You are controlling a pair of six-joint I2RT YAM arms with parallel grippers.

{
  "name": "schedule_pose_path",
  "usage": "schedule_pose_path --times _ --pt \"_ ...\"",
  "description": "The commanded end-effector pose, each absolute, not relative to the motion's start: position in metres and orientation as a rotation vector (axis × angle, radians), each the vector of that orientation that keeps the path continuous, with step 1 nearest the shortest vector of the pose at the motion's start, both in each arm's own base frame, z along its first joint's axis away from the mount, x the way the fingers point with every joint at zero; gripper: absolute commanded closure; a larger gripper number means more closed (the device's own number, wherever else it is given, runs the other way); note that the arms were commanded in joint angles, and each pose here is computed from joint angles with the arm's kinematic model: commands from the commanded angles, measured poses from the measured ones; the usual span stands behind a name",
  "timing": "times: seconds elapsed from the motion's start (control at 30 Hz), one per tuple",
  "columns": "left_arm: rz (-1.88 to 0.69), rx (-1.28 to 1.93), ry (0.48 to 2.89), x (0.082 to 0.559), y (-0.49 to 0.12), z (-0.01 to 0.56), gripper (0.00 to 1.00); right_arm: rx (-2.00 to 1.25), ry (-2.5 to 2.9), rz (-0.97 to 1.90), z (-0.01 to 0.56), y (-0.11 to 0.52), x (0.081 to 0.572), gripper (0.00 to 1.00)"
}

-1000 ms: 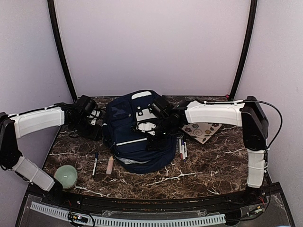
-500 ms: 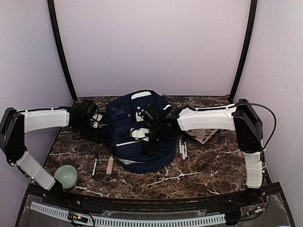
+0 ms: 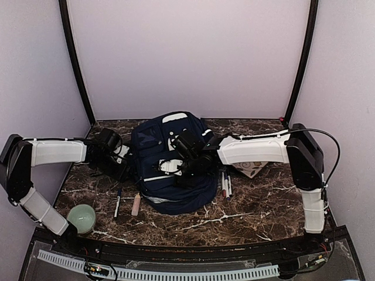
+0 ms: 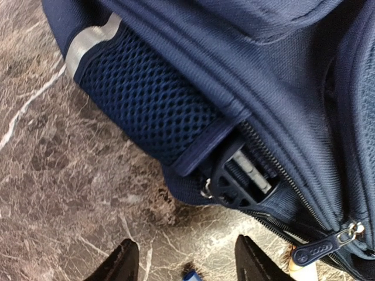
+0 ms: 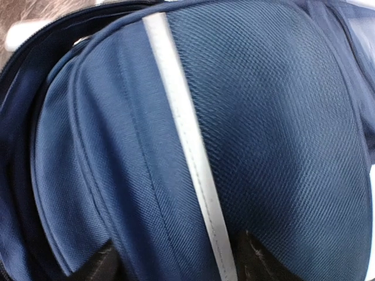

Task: Pack the student bag
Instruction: Pick up the largest pocket of the bag from the student bag, then grab the largest pocket of the student bag.

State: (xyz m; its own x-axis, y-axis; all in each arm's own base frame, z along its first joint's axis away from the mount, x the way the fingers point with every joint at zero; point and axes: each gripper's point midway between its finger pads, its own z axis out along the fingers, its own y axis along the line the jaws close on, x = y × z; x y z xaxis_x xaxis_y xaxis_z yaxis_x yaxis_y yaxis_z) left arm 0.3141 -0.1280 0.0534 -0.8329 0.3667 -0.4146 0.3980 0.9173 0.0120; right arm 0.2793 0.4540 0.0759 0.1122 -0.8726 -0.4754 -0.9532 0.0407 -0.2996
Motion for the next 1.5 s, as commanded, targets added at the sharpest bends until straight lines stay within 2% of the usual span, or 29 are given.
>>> schedule_pose_path --times 0.0,0.2,0.33,0.43,0.57,0.73,1.1,1.33,1.4,1.47 --pt "-0.153 0.613 2.59 0.312 -0.132 0.064 0.42 -1.706 1.766 0.123 0.102 0.455 0.312 0.51" --pt "-0.182 0.629 2.538 0.311 -0.136 0.068 0.43 -1.608 1.687 0.121 0.158 0.453 0.325 0.83" --pt "-0.195 0.65 2.51 0.31 -0.138 0.069 0.45 -1.551 1.638 0.144 0.195 0.448 0.328 0.92" --pt "-0.232 0.69 2.47 0.308 -0.143 0.072 0.47 -1.523 1.611 0.159 0.213 0.446 0.327 0.94" --pt "-0.305 0.797 2.362 0.3 -0.154 0.078 0.56 -1.502 1.598 0.164 0.225 0.443 0.328 0.96" --pt "-0.445 0.871 2.248 0.286 -0.172 0.088 0.61 -1.493 1.617 0.161 0.218 0.441 0.333 0.99" --pt "-0.307 0.846 2.309 0.292 -0.154 0.074 0.71 -1.382 1.604 0.18 0.257 0.433 0.349 1.0" --pt "-0.346 0.908 2.303 0.283 -0.159 0.071 0.91 -1.351 1.589 0.203 0.273 0.432 0.352 1.0" --pt "-0.343 0.922 2.319 0.283 -0.158 0.066 0.91 -1.348 1.589 0.22 0.274 0.434 0.351 1.0" --pt "-0.335 0.929 2.326 0.285 -0.159 0.063 0.84 -1.342 1.588 0.235 0.278 0.437 0.351 1.0"
